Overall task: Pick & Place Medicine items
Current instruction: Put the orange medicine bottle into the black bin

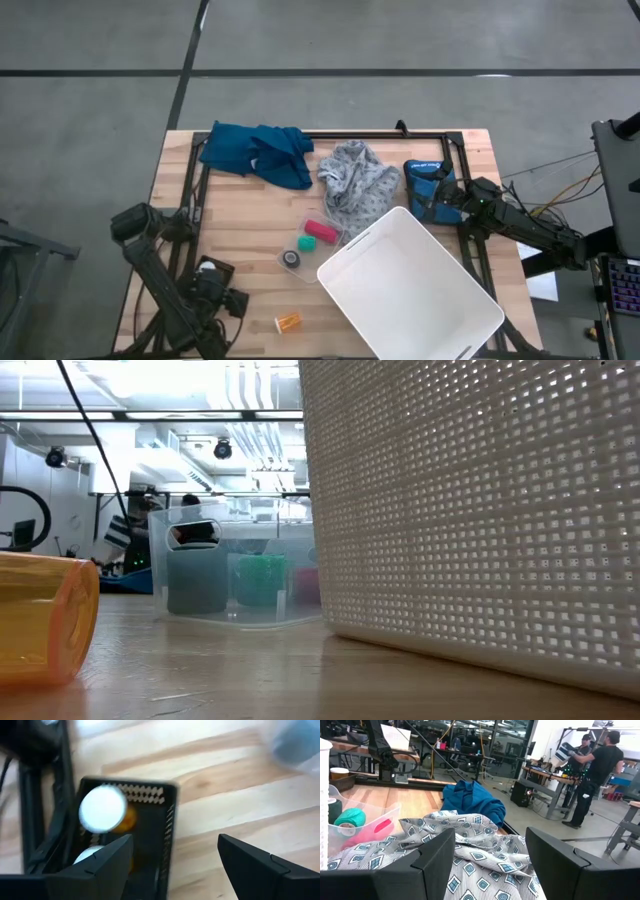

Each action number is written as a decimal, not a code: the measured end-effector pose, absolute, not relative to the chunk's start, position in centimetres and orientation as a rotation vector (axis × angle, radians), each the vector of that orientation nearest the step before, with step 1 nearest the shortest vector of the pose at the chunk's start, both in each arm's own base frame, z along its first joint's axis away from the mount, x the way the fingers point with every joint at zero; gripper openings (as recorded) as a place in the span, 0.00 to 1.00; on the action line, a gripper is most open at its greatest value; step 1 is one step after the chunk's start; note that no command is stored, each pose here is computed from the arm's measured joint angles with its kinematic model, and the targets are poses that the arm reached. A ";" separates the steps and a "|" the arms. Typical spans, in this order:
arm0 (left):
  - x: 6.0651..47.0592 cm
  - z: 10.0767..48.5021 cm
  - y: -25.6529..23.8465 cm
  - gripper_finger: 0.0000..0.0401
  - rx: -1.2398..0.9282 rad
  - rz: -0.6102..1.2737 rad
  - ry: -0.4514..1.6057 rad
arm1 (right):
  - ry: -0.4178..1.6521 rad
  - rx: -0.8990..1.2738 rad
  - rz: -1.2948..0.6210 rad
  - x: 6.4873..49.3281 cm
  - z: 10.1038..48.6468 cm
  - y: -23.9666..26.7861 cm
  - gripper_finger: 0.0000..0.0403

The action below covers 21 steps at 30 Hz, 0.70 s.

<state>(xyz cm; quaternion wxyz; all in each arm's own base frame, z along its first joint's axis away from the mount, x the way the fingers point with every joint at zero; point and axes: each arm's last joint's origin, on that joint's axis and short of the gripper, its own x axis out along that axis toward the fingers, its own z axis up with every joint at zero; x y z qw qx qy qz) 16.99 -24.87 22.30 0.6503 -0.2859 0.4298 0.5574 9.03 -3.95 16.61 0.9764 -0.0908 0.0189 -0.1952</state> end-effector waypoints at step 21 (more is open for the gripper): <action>21.8 22.6 -28.4 0.74 -0.241 0.478 0.566 | 0.037 -0.181 -0.394 9.0 16.6 -3.9 0.60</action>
